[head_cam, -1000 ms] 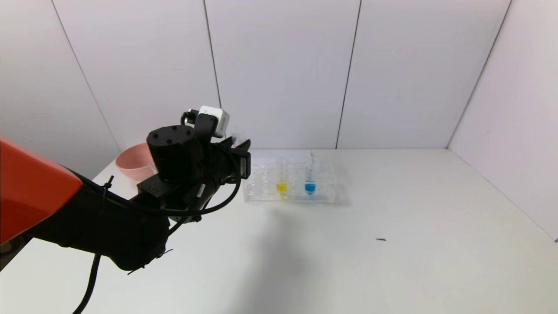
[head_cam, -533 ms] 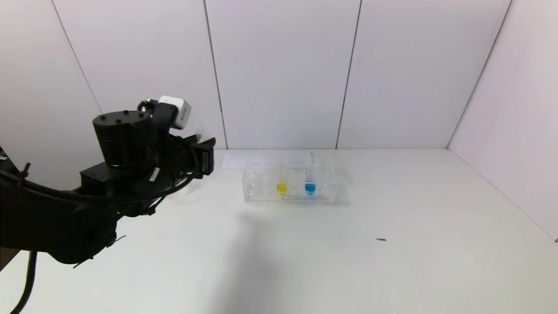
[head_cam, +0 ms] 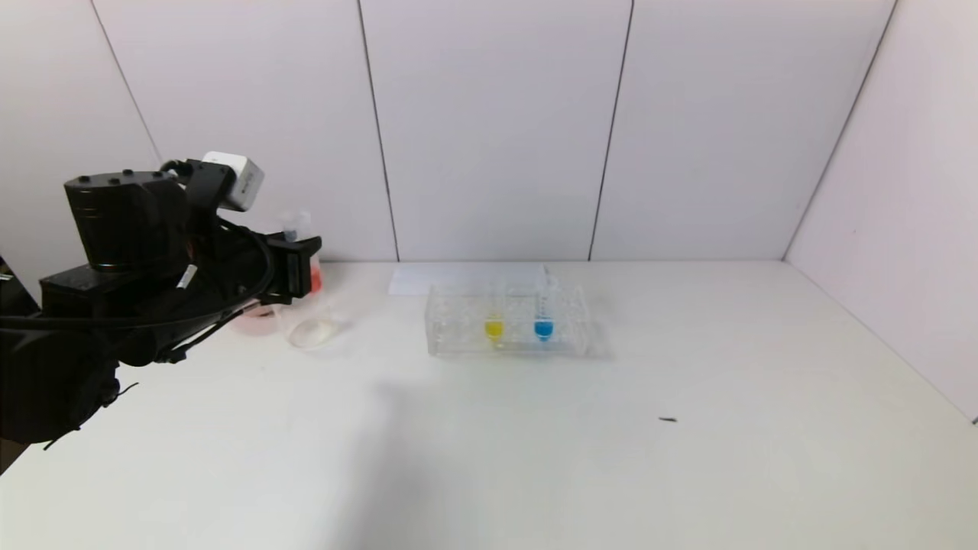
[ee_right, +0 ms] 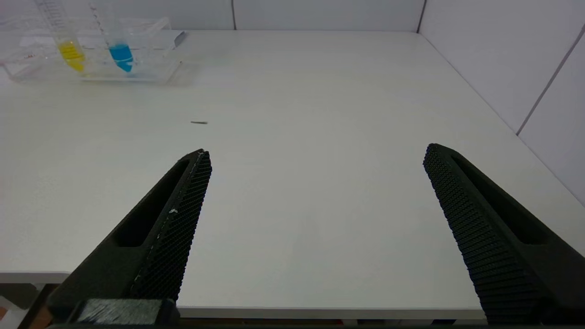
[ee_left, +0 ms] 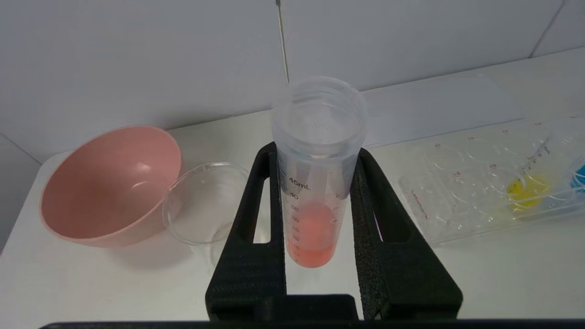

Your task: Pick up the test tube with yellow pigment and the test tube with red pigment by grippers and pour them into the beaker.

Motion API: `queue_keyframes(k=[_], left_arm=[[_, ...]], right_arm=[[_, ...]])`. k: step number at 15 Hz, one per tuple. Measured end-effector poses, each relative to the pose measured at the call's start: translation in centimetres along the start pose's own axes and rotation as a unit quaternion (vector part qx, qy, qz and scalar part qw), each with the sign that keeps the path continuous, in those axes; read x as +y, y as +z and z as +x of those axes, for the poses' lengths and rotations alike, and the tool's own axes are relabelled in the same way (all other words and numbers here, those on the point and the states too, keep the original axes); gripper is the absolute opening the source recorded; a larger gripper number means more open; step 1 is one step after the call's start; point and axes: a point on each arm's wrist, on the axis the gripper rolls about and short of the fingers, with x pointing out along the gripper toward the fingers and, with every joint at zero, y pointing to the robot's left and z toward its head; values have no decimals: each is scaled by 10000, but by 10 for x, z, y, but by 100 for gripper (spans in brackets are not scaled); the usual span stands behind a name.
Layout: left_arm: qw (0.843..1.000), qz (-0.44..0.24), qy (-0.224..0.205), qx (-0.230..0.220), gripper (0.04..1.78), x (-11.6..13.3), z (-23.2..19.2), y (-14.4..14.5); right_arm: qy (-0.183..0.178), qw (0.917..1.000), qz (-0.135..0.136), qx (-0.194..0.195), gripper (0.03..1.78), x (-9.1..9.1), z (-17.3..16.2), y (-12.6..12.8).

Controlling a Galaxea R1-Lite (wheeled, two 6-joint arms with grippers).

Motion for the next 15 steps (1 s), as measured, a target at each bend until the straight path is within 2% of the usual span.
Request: queue_keyframes(k=[6, 15], left_arm=[[9995, -90, 309, -77, 44, 36, -2, 6], [9979, -126, 632, -62, 44, 59, 10, 5]], right_arm=[[0, 10000, -2, 0, 170, 0, 0, 0], [0, 10000, -2, 0, 170, 0, 0, 0]])
